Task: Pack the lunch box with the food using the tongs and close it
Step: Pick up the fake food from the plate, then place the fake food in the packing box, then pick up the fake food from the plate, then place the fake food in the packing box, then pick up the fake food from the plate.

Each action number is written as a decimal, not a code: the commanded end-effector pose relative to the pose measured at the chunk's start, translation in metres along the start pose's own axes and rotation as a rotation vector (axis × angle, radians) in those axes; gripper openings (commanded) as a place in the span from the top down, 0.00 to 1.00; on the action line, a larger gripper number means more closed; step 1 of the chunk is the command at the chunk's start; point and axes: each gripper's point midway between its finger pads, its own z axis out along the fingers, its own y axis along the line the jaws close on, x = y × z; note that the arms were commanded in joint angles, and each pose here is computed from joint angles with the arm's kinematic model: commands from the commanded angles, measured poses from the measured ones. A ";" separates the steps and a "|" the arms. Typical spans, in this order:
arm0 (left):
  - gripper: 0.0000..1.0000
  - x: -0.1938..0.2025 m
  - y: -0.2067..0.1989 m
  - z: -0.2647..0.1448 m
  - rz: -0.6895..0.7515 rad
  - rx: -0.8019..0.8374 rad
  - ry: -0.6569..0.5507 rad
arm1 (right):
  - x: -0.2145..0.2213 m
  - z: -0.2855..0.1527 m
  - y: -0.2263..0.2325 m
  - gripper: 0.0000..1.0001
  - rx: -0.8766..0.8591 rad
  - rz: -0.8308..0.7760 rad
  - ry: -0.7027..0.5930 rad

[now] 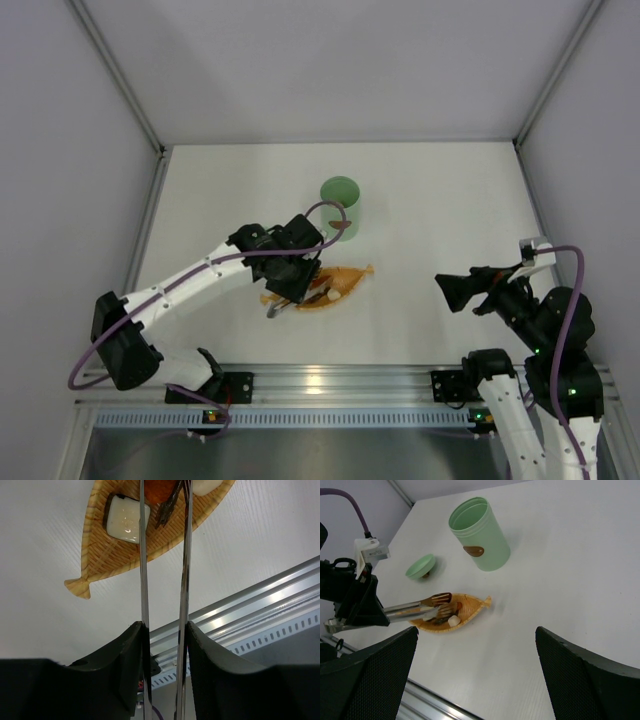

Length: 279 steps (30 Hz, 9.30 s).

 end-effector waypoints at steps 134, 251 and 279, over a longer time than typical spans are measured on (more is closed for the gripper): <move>0.51 -0.002 -0.021 -0.010 -0.008 0.181 -0.070 | 0.003 -0.002 0.001 0.01 -0.008 -0.022 0.004; 0.56 -0.189 -0.003 -0.095 -0.195 -0.066 -0.577 | 0.004 -0.003 0.001 0.01 -0.008 -0.023 0.006; 0.55 -0.025 0.021 -0.079 -0.133 -0.013 -0.251 | 0.001 -0.003 0.001 0.01 -0.004 -0.027 0.004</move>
